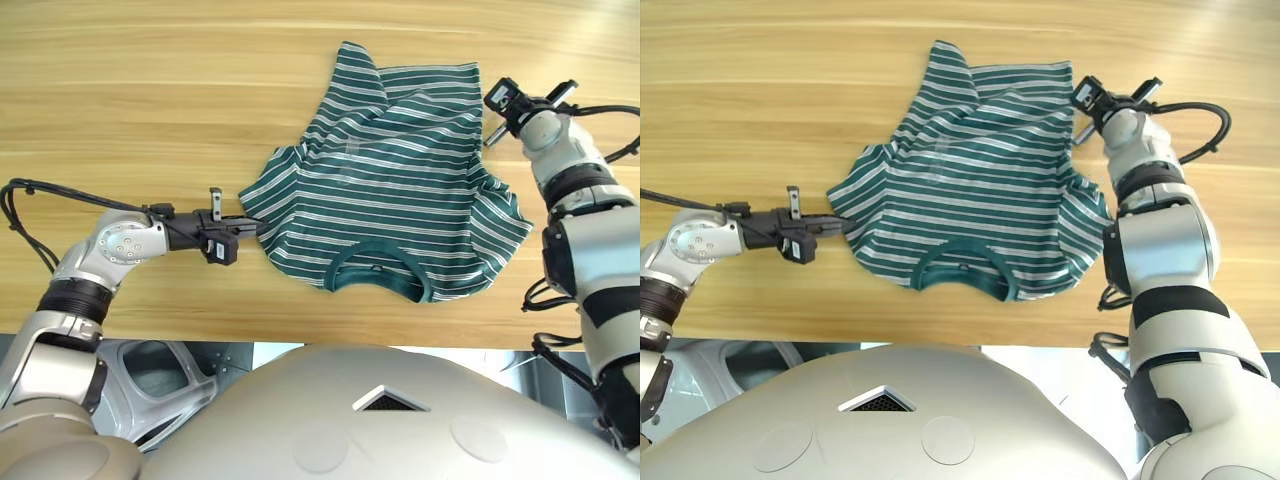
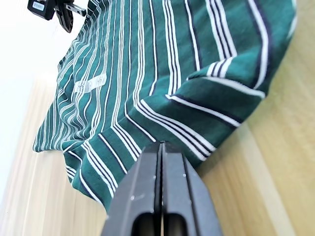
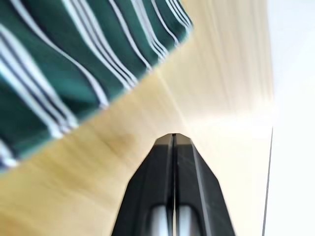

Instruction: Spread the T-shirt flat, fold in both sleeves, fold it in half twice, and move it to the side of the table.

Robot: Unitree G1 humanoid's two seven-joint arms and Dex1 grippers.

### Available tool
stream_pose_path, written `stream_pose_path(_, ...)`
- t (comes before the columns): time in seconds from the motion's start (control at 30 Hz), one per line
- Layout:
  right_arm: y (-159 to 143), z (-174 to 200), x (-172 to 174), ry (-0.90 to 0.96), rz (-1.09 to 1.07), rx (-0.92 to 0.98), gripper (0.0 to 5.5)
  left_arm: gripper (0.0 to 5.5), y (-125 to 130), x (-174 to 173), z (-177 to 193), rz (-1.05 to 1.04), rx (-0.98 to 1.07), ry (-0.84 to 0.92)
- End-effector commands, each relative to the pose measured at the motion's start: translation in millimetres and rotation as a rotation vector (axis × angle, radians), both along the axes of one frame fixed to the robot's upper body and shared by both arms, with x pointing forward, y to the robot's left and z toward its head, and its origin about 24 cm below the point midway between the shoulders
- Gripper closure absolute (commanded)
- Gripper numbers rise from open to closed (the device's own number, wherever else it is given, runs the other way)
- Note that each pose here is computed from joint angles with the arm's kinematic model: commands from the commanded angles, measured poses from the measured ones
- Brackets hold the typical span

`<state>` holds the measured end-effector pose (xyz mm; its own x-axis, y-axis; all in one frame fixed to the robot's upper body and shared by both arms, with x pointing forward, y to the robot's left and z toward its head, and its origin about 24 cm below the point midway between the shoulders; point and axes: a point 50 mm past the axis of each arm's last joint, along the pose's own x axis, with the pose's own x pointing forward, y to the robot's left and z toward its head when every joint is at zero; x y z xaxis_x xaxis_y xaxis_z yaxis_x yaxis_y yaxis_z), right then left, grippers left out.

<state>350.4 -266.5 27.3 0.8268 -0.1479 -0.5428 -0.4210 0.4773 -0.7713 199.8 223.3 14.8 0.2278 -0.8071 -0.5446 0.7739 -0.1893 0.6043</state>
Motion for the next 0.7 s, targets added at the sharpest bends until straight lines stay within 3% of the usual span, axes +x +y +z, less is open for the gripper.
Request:
stream_pose_path(0.03,10.7,0.1,3.5,-0.019,0.031,0.031,5.50,5.47,8.5,-25.6,-27.0,0.009,0.075,0.160)
stream_pose_path(0.27,15.5,-3.0,3.0,-0.012,0.054,0.022,5.50,5.47,32.0,-0.3,62.3,0.038,-0.039,-0.112)
stream_pose_path(0.4,21.5,3.8,8.9,-0.042,0.082,0.012,5.50,5.47,28.7,20.8,90.5,0.054,-0.025,-0.252)
stream_pose_path(0.57,30.0,18.4,19.3,-0.105,0.118,0.019,5.50,5.47,10.6,44.8,83.0,0.028,0.008,-0.264)
stream_pose_path(0.7,58.6,39.8,35.4,-0.193,0.226,0.029,5.50,5.47,-11.6,55.9,34.8,-0.006,0.071,-0.101)
